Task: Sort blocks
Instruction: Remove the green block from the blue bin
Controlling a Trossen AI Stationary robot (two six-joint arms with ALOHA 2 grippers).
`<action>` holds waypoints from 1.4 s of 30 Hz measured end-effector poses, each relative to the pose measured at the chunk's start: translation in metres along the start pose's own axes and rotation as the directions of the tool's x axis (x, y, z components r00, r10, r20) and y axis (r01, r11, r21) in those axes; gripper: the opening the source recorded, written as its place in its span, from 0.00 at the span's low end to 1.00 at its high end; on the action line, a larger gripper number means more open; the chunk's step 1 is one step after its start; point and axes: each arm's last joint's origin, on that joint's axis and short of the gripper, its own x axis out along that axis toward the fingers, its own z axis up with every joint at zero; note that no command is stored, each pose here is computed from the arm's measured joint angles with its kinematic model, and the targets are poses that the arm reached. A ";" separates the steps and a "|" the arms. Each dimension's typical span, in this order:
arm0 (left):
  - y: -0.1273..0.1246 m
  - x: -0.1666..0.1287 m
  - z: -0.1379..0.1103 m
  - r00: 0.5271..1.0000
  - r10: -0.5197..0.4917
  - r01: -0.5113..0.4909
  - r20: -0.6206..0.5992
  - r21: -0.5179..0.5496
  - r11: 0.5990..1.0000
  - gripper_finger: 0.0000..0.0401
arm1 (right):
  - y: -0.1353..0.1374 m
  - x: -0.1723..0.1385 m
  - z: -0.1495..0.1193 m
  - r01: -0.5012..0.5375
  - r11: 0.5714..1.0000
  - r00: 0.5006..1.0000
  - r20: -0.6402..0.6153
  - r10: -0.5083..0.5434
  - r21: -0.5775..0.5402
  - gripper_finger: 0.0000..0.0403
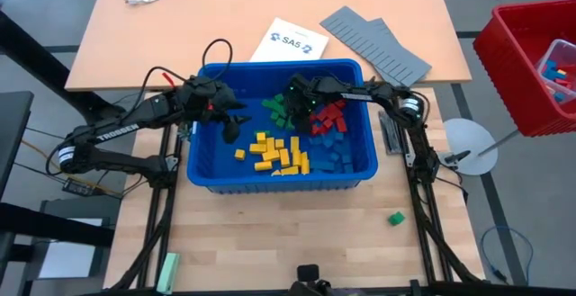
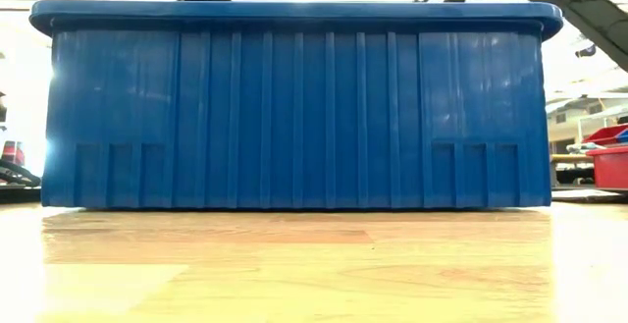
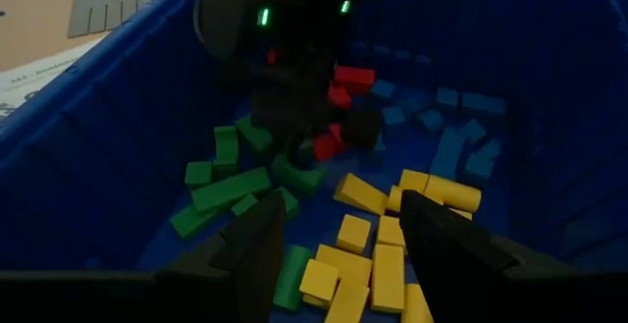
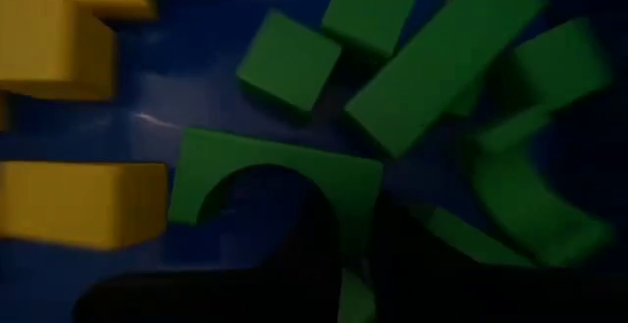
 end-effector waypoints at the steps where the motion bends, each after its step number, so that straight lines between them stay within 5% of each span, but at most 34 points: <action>1: 0.000 0.000 0.000 1.000 0.000 0.000 -0.002 0.000 1.000 0.53 | 0.001 -0.010 0.003 0.010 1.000 1.000 0.005 -0.010 -0.006 0.05; 12: 0.000 0.000 0.000 1.000 0.000 0.000 -0.002 0.002 1.000 0.53 | 0.047 -0.174 0.020 0.079 0.995 0.978 0.188 -0.089 0.060 0.05; 17: 0.000 0.000 0.000 1.000 0.000 0.000 -0.001 0.003 1.000 0.53 | 0.093 -0.247 0.007 0.002 0.992 0.963 0.269 -0.037 0.130 0.05; 23: 0.000 0.000 0.000 1.000 0.000 0.000 -0.001 0.003 1.000 0.53 | 0.152 -0.299 -0.009 -0.159 0.971 0.939 0.330 0.094 0.177 0.05; 32: 0.000 0.000 0.000 1.000 0.000 0.000 -0.001 0.003 1.000 0.53 | 0.235 -0.325 -0.034 -0.346 0.885 0.934 0.202 0.294 0.312 0.05; 42: 0.000 0.000 0.001 1.000 0.003 -0.003 0.010 0.030 1.000 0.53 | 0.306 -0.298 -0.067 -0.189 0.879 0.965 -0.083 0.249 0.438 0.05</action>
